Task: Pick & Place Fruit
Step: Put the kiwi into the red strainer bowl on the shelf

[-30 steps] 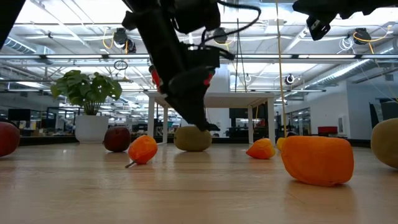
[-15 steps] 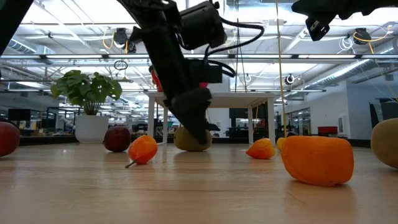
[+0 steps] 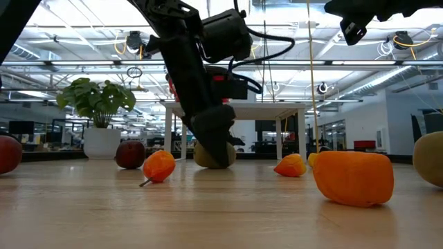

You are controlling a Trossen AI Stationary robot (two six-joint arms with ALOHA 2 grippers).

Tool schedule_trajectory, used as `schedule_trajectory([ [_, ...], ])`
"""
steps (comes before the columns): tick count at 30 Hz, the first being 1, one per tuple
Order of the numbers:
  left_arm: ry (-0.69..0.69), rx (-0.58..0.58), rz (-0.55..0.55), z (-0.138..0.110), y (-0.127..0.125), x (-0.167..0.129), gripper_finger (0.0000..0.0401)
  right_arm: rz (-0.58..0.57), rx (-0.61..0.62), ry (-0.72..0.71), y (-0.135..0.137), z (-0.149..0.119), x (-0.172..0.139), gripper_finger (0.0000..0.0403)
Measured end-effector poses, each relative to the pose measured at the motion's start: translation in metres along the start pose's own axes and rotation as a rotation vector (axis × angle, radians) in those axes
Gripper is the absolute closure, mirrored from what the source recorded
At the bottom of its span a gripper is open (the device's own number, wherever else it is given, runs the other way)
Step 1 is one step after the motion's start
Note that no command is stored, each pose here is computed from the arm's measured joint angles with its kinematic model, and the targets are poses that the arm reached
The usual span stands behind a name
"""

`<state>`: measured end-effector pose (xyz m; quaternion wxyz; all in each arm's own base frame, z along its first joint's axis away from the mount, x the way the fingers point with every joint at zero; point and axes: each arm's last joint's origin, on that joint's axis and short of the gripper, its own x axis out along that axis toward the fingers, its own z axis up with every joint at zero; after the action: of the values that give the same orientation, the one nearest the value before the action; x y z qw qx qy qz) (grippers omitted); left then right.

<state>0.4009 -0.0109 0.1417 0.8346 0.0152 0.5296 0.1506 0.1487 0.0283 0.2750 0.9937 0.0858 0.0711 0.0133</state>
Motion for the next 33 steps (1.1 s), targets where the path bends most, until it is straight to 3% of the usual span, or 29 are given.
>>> schedule_trajectory([
  [3,0.003,0.005,0.006,0.000,0.000,0.000,0.0066,0.000,0.000,-0.001,0.000,0.000,0.000,0.0399],
  [11,0.001,-0.003,0.008,0.000,0.000,0.000,0.0153,0.000,0.000,-0.001,0.000,0.000,0.000,0.0399],
  [17,-0.005,-0.027,0.030,-0.001,-0.002,-0.001,0.0195,0.000,0.000,-0.001,0.000,0.000,0.000,0.0399],
  [23,-0.019,-0.019,0.025,-0.001,-0.009,-0.010,0.0203,0.000,0.000,-0.001,0.000,0.000,0.000,0.0399],
  [33,-0.196,-0.051,-0.086,0.014,-0.009,-0.079,0.0193,0.005,0.001,-0.004,0.000,0.000,0.000,0.0399],
])
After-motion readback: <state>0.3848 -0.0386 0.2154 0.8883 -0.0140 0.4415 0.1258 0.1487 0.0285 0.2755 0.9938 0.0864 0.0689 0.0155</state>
